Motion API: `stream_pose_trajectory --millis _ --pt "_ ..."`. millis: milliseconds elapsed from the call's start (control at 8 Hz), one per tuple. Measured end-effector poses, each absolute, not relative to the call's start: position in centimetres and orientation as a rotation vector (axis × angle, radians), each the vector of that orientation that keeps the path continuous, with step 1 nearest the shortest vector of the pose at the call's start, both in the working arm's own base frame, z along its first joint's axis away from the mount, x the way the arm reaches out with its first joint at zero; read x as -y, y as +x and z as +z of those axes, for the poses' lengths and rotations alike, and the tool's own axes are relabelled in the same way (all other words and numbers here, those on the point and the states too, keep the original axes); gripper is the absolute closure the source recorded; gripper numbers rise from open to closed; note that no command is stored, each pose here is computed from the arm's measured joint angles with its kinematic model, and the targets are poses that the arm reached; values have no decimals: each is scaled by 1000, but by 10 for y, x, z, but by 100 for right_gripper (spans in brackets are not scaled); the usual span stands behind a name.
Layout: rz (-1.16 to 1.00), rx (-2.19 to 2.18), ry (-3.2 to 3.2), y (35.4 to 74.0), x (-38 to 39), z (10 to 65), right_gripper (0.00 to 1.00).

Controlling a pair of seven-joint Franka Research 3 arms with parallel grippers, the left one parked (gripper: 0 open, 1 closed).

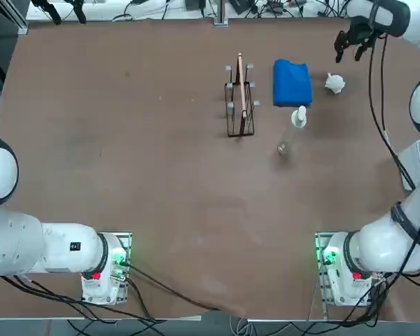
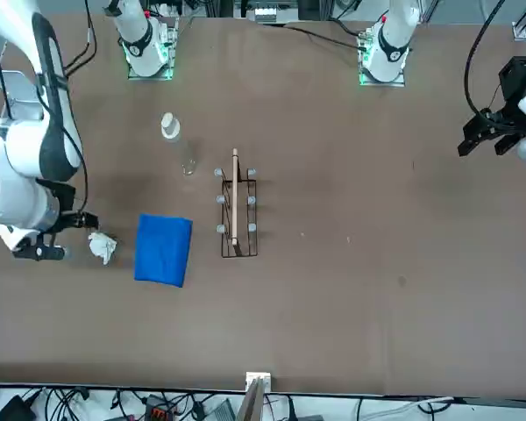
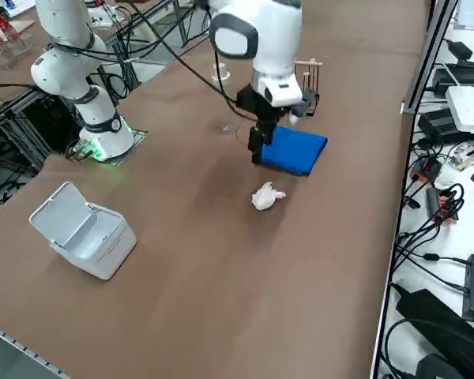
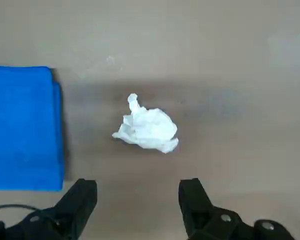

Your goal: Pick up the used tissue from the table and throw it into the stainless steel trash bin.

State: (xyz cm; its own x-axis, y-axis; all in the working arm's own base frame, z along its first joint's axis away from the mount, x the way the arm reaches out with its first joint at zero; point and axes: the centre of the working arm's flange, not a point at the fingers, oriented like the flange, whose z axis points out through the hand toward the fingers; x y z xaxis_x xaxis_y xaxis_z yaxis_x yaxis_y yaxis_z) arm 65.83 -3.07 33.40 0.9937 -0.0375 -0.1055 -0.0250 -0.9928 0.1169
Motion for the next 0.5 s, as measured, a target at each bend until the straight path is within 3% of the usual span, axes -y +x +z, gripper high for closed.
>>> stream_pose_trajectory --millis 500 --pt "-230 51 3012 663 38 250 0"
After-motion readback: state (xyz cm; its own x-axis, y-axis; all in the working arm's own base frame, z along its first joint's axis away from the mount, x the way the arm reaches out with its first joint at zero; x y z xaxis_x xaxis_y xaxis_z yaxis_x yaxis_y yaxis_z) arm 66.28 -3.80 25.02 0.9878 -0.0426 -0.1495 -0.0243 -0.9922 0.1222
